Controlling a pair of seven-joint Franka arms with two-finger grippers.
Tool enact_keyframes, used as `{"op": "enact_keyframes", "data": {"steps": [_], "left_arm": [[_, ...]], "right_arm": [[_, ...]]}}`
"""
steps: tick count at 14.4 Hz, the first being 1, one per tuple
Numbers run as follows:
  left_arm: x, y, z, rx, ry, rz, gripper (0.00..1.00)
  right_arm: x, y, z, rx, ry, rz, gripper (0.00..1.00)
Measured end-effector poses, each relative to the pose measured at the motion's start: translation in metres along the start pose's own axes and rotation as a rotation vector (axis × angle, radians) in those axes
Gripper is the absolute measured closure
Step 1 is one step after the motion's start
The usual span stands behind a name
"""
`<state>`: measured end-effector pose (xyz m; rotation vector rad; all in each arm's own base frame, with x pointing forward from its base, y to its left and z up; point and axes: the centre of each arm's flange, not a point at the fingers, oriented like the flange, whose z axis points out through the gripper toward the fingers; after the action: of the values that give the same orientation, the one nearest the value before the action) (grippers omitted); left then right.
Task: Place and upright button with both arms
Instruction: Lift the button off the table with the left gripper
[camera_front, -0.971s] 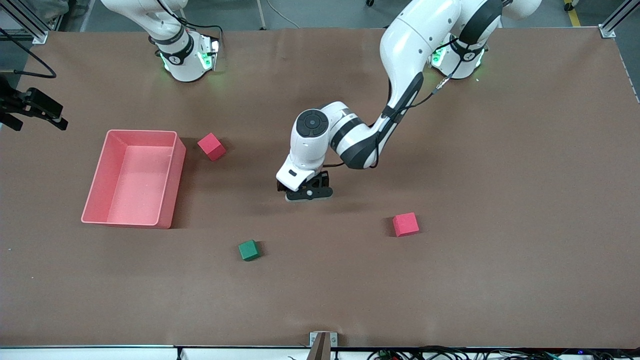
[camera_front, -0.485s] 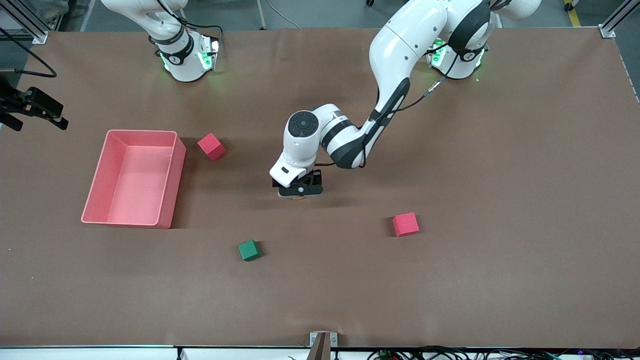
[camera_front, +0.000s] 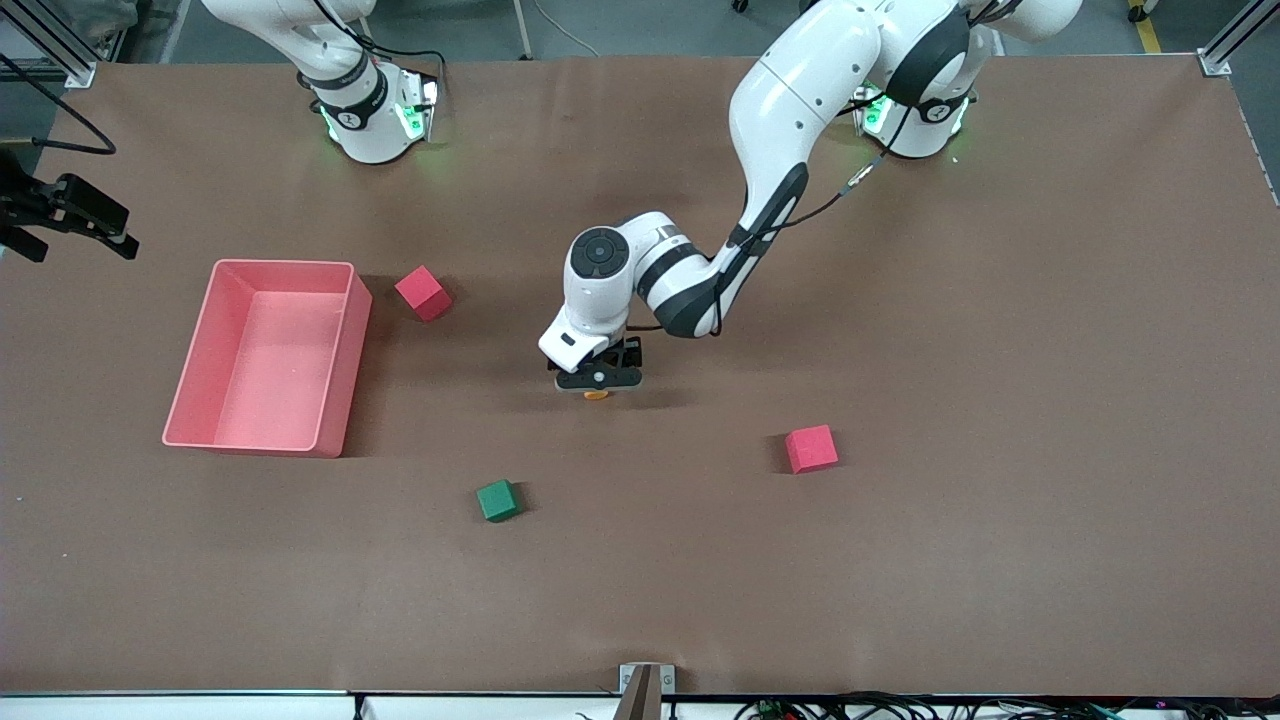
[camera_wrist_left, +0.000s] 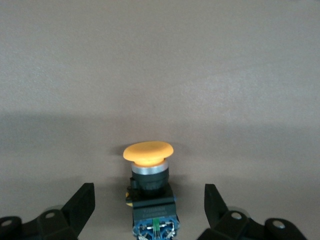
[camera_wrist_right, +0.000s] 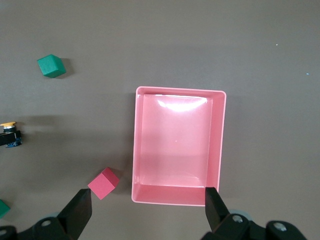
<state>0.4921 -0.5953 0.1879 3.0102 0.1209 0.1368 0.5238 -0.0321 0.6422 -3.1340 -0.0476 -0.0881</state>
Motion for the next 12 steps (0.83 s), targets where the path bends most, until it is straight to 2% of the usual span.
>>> {"op": "enact_keyframes", "data": {"steps": [4, 10, 11, 12], "left_arm": [[0.003, -0.006, 0.007, 0.024, -0.005, -0.003, 0.03], [0.005, -0.012, 0.016, 0.041, -0.004, -0.006, 0.13], [0.005, -0.012, 0.016, 0.040, -0.004, -0.006, 0.19], [0.005, -0.012, 0.016, 0.040, -0.003, -0.006, 0.19]], "right_arm": [[0.000, -0.001, 0.001, 0.000, -0.002, -0.029, 0.00], [0.000, -0.002, 0.002, 0.001, -0.008, -0.038, 0.00], [0.000, -0.002, 0.002, 0.001, -0.009, -0.039, 0.00], [0.000, -0.002, 0.002, 0.001, -0.009, -0.040, 0.00]]}}
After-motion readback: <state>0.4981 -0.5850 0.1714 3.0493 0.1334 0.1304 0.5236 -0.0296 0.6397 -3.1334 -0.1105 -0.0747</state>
